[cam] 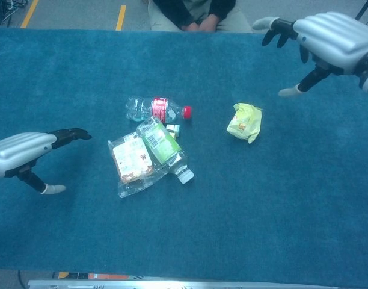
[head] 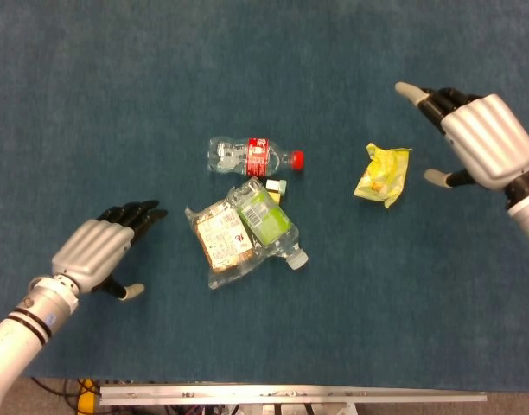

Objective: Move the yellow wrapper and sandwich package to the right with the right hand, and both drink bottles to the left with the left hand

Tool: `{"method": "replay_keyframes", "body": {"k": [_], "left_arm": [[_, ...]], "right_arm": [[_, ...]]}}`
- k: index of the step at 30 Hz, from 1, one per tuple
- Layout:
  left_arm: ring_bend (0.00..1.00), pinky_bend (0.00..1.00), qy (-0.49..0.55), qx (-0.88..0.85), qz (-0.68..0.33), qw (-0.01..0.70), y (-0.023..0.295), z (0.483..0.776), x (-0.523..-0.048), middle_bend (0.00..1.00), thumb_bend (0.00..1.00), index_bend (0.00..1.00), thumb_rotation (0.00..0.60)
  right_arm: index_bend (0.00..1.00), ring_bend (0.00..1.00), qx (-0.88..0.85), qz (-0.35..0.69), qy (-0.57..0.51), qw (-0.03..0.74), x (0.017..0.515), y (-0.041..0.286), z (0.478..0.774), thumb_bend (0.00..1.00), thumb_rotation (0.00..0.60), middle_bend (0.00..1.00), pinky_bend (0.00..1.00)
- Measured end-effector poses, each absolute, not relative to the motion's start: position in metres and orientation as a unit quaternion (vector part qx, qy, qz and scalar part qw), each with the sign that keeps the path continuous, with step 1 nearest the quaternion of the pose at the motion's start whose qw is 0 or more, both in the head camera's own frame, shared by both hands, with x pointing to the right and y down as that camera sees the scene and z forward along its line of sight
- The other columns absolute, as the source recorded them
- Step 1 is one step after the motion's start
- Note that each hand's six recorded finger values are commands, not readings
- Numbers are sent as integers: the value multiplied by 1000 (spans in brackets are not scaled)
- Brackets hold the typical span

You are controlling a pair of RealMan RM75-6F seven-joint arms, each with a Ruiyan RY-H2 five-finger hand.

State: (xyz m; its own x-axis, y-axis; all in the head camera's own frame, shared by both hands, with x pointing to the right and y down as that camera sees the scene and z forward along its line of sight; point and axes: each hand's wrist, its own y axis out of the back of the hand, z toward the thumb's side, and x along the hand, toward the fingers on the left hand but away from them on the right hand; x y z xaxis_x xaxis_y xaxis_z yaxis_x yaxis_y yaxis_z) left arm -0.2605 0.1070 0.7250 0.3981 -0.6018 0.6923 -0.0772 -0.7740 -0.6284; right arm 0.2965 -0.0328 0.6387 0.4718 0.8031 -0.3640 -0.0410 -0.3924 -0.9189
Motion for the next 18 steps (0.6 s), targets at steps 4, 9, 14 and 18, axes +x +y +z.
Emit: {"method": "replay_keyframes", "body": {"k": [4,9,14,18], "left_arm": [[0,92,218,-803,-503,237,106,726,-249,0,173,0,600],[0,92,225,-812,-494,215,106,728,-233,0,172,0,600],[0,92,228,-814,-491,209,106,733,-220,0,172,0,600],[0,92,241,-812,-489,209,105,736,-210,0,172,0,600]], "right_arm": [[55,287,-711,440,-271,477,302,-32,640,52,600,265,536],[56,287,-713,439,-274,473,308,-31,640,51,600,266,536],[56,286,-716,439,-277,467,314,-31,642,52,600,267,526],[56,286,-717,441,-279,462,321,-31,643,52,600,270,525]]}}
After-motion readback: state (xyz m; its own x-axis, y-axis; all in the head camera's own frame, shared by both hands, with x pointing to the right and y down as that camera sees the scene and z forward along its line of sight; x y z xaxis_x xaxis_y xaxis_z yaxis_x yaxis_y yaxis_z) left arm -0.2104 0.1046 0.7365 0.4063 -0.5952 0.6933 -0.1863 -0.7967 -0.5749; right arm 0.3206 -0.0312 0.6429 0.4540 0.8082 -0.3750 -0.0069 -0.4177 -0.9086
